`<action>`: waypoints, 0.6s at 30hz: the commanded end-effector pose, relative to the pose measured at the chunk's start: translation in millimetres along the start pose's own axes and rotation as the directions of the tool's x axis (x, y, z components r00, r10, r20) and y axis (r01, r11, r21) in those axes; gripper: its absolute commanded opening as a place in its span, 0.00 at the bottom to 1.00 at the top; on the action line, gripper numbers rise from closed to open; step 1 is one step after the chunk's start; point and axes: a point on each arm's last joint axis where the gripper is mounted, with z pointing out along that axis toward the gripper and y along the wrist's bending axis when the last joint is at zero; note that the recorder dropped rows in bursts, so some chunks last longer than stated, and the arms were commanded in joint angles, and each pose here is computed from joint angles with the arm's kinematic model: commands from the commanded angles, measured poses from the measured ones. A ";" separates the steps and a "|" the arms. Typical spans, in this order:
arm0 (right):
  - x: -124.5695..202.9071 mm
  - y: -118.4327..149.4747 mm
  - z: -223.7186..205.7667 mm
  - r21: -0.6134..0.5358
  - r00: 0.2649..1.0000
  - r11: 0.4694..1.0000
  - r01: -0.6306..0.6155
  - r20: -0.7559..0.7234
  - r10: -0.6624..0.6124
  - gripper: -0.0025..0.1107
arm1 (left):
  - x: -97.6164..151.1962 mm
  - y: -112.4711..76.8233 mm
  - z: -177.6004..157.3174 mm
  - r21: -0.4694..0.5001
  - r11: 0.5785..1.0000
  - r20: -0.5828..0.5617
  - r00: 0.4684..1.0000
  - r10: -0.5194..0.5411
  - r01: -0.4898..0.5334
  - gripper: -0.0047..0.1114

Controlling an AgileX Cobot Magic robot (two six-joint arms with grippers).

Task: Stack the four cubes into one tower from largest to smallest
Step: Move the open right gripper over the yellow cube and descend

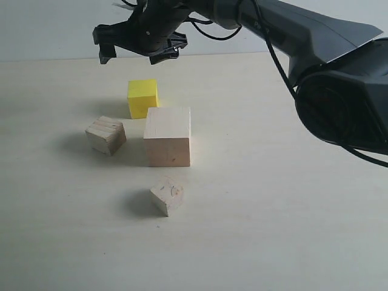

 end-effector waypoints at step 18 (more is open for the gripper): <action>15.2 -16.4 30.8 0.064 0.992 0.990 -0.122 -0.031 0.124 0.85 | -0.1 -0.2 0.0 0.005 1.000 0.012 1.000 0.003 -0.003 0.04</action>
